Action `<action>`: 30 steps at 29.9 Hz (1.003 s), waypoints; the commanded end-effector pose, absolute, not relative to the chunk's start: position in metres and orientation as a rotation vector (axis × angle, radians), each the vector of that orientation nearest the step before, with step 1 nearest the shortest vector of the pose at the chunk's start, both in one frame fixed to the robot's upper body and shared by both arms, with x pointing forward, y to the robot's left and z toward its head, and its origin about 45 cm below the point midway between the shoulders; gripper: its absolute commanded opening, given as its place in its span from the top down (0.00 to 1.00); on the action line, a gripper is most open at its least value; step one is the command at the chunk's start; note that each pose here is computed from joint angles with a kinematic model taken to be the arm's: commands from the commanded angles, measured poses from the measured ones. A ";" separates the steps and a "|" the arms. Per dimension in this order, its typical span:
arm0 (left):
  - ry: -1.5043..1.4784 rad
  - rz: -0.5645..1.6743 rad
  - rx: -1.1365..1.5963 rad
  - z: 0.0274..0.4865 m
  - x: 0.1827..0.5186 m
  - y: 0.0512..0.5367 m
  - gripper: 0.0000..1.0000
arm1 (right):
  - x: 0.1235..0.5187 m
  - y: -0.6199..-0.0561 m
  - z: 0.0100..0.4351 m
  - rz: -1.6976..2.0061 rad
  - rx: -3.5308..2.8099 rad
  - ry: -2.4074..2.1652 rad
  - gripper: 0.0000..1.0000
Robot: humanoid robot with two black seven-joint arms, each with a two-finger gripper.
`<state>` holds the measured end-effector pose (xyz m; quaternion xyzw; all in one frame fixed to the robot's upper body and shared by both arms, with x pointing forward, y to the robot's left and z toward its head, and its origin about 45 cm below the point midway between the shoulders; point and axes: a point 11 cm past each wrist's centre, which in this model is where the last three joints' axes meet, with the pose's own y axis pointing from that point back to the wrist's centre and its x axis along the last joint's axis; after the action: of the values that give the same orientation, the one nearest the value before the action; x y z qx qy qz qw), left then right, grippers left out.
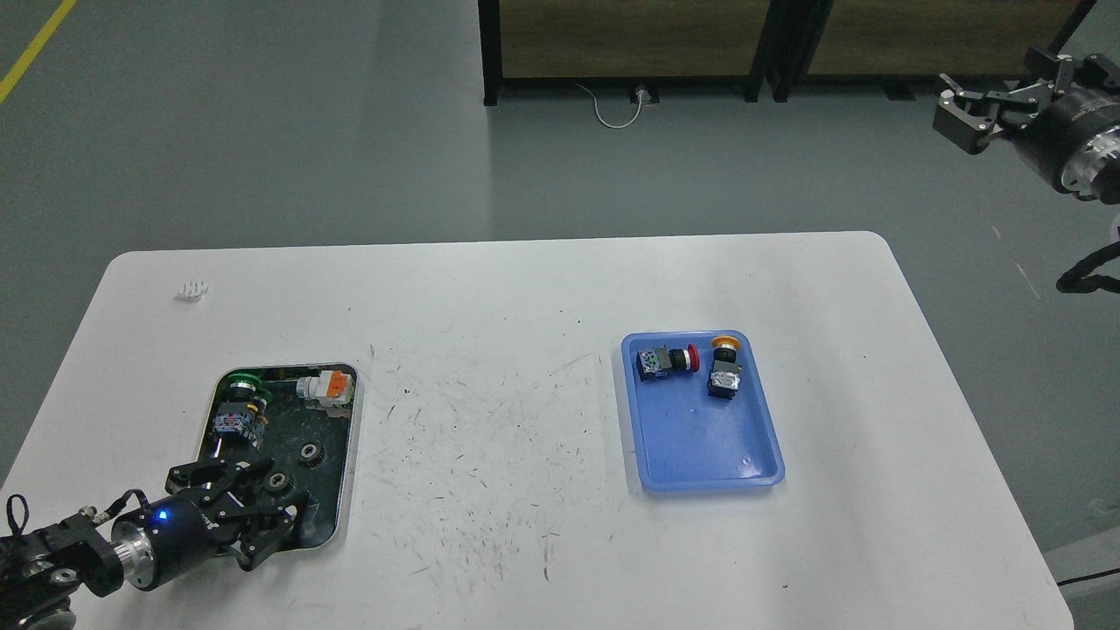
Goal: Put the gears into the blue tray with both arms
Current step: 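Close the left gripper on the black gear and lift it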
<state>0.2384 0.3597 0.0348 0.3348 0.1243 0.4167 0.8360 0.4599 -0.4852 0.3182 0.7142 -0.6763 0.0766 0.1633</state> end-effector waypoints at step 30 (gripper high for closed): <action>0.184 0.854 0.606 0.100 0.302 0.355 0.81 | 0.458 -0.488 0.316 0.217 2.024 -1.930 0.00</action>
<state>0.2926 0.3672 0.0875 0.2967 0.0951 0.4257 0.8495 0.4585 -0.4879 0.3178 0.7114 -0.6785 0.0772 0.1658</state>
